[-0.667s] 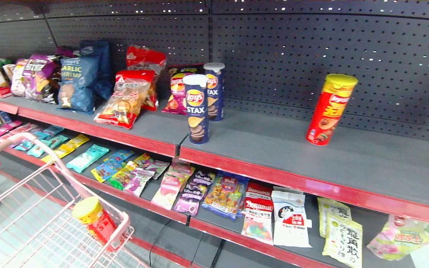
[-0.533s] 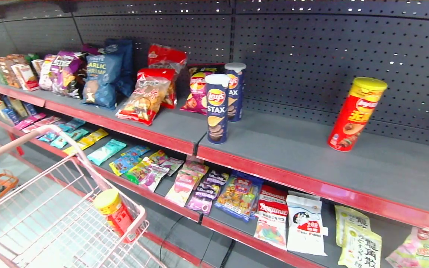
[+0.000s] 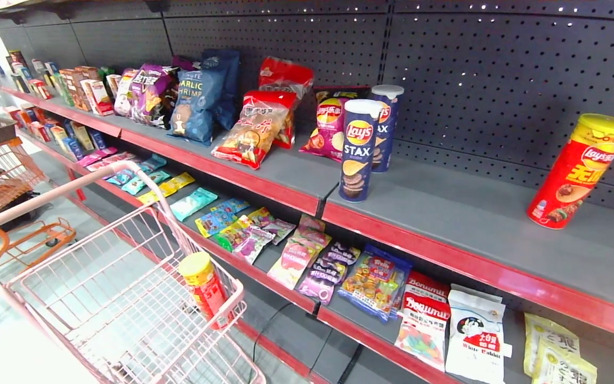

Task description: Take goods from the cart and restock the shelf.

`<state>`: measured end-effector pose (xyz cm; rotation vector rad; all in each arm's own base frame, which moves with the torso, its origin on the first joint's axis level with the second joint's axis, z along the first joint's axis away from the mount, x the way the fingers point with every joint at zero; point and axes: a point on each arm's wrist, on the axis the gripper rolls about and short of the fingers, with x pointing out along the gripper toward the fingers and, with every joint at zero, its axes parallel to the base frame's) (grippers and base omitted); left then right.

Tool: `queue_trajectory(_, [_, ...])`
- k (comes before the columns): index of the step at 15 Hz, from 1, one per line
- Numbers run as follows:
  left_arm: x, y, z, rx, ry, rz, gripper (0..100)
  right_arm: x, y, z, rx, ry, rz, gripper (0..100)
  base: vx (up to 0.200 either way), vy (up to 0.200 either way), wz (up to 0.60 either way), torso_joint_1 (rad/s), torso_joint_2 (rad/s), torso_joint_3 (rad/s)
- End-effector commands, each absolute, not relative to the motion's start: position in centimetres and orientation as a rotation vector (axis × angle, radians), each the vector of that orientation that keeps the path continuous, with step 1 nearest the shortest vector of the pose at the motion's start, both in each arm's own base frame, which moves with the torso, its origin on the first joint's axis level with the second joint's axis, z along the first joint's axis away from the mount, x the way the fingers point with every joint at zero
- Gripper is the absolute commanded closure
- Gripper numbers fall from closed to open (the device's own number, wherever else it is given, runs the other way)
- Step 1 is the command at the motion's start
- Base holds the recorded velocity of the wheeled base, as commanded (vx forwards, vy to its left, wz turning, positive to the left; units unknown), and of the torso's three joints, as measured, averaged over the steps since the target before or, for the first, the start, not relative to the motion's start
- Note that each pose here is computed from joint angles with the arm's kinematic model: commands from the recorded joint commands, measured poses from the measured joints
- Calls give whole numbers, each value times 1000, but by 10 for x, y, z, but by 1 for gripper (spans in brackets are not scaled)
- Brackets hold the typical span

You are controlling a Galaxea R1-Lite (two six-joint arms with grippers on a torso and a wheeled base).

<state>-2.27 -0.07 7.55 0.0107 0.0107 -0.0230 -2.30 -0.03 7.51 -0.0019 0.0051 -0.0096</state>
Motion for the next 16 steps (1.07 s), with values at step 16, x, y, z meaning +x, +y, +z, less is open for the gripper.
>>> queue_trajectory(16, [-23,-1,75,11,11,-23,0,-23,0,75,-3,6,-9,0,0,0,0,-173,460,287])
